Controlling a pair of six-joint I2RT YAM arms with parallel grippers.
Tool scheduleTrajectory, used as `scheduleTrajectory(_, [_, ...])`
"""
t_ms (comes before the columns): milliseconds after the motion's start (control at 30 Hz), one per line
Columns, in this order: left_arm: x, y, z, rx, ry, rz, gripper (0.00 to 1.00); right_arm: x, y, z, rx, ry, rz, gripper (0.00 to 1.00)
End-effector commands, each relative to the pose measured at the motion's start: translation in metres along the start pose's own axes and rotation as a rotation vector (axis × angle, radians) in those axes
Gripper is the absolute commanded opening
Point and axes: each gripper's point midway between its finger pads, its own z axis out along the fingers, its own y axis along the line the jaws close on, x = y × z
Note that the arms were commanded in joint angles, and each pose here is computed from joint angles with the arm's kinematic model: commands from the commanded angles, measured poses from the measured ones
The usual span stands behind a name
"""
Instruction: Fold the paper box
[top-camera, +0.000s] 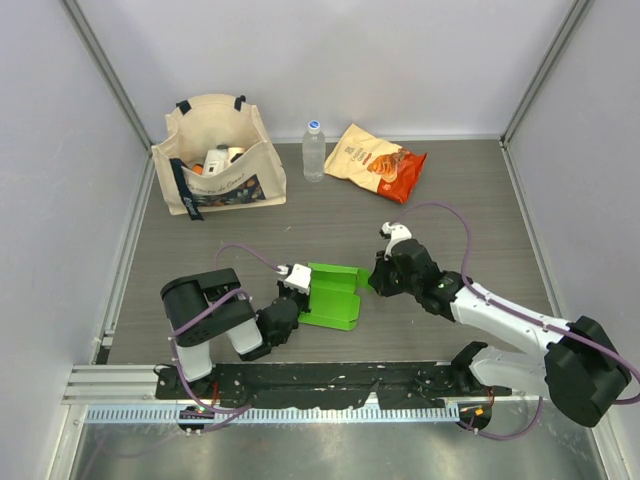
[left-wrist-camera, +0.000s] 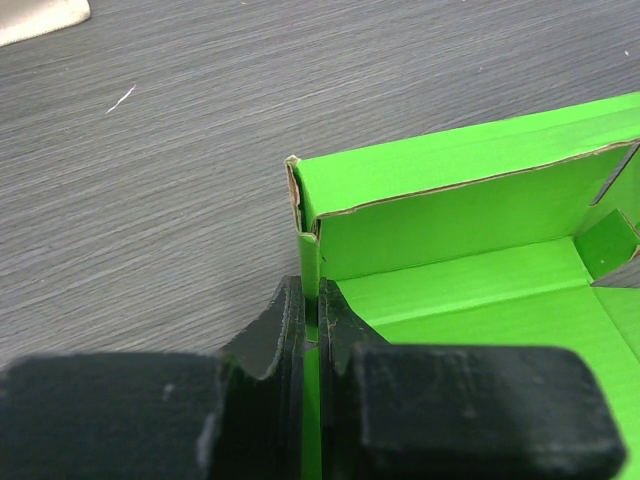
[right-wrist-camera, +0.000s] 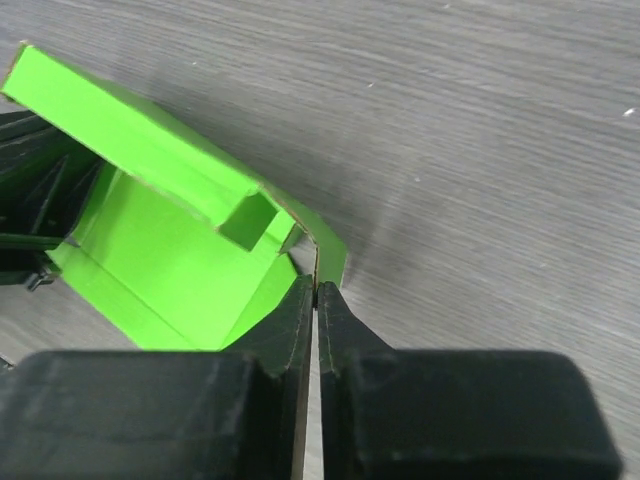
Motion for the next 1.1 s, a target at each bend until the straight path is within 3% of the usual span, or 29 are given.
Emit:
scheduleTrajectory(0, [-0.014, -0.005, 0.000, 0.012, -0.061, -0.023, 0.00, -0.021, 0.037, -0.008, -0.144, -0.068, 0.048, 0.05])
scheduleTrajectory(33, [-0.014, -0.005, 0.000, 0.012, -0.059, -0.023, 0.00, -0.021, 0.042, -0.009, -0.159, -0.064, 0.062, 0.01])
scheduleTrajectory(300, [-0.016, -0.010, 0.000, 0.022, -0.065, -0.025, 0.00, -0.022, 0.082, -0.009, -0.223, -0.062, 0.268, 0.01])
scheduleTrajectory(567, [-0.018, -0.013, -0.003, 0.033, -0.067, -0.025, 0.00, -0.036, 0.069, 0.006, -0.095, -0.184, 0.433, 0.01])
scheduleTrajectory(700, [-0.018, -0.014, -0.004, 0.034, -0.063, -0.023, 0.00, -0.033, 0.061, 0.011, -0.078, -0.226, 0.387, 0.03])
scheduleTrajectory(833, [-0.021, -0.012, -0.006, 0.030, -0.063, -0.014, 0.00, -0.024, 0.061, 0.017, -0.085, -0.191, 0.247, 0.08])
scheduleTrajectory(1067, [-0.020, -0.006, -0.009, 0.018, -0.066, 0.031, 0.00, -0.015, 0.068, 0.011, -0.154, -0.161, 0.189, 0.19])
